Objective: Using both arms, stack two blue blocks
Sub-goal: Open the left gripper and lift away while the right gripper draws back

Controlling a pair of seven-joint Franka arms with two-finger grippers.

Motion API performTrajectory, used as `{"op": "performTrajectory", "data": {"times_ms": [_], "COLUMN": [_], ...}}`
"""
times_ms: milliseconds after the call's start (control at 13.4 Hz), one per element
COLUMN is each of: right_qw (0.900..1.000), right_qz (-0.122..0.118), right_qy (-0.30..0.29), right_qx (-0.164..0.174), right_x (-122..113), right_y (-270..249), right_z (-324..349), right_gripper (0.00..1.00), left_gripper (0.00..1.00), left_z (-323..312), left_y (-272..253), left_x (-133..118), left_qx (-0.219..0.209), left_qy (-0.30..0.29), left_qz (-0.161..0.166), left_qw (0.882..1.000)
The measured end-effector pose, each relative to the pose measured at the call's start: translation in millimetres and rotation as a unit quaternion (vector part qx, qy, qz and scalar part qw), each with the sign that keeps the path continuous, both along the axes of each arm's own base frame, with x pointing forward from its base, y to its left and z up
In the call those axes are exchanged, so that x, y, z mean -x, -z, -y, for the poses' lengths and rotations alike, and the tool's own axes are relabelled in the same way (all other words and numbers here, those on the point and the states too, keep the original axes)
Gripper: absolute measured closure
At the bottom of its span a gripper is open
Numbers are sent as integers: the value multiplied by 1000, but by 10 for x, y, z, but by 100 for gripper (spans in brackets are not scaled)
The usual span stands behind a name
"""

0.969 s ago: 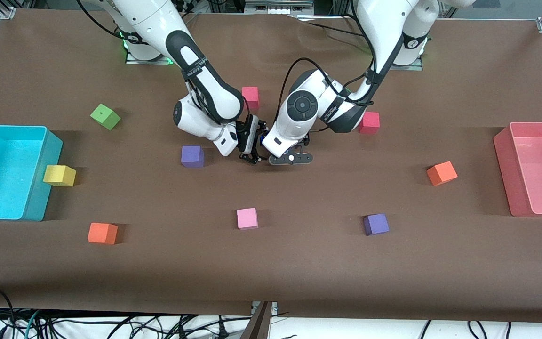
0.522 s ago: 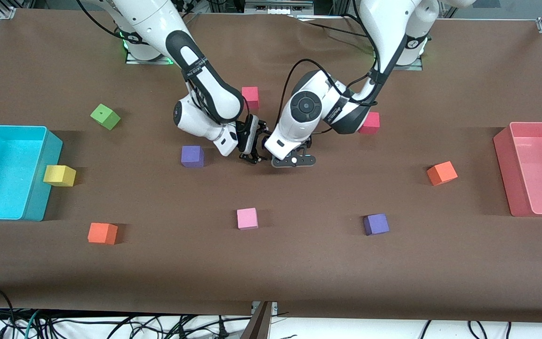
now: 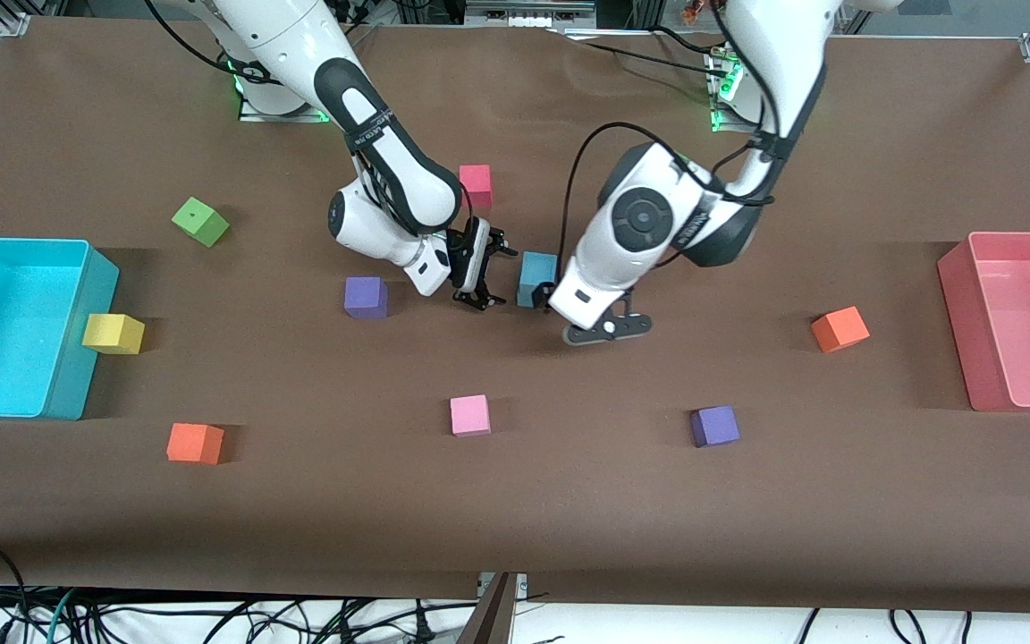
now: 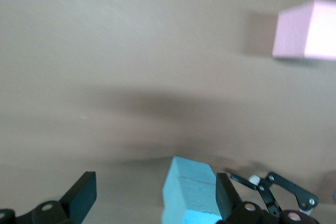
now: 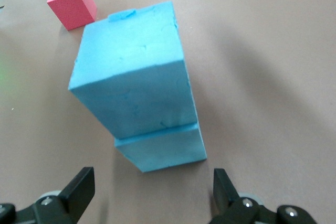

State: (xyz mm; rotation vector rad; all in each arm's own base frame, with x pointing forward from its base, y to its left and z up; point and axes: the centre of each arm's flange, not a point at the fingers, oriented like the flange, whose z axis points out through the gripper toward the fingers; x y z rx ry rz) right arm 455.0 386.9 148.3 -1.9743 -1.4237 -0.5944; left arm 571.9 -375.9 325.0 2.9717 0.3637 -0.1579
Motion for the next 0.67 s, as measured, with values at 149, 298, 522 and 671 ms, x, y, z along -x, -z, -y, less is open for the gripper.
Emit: {"op": "performTrajectory", "data": {"times_ms": [149, 298, 522, 671], "right_qw": [1000, 1000, 1000, 1000], "right_qz": [1, 9, 18, 12], "right_qy": [4, 6, 12, 29], "right_qx": [2, -1, -4, -4], "right_x": [-11, -35, -8, 39], "right_y": [-26, -156, -394, -574], "right_z": [83, 127, 215, 334], "right_gripper": [0, 0, 0, 0], "left_gripper": [0, 0, 0, 0], "left_z": [-451, -931, -1609, -2035], "left_y": [-265, -553, -998, -1284], "left_x": [-159, -251, -328, -306], "left_qx": [-4, -7, -5, -5], "left_qy": [1, 22, 15, 13], "left_qz": [-8, -18, -13, -19], "left_qw": [1000, 1000, 1000, 1000]}}
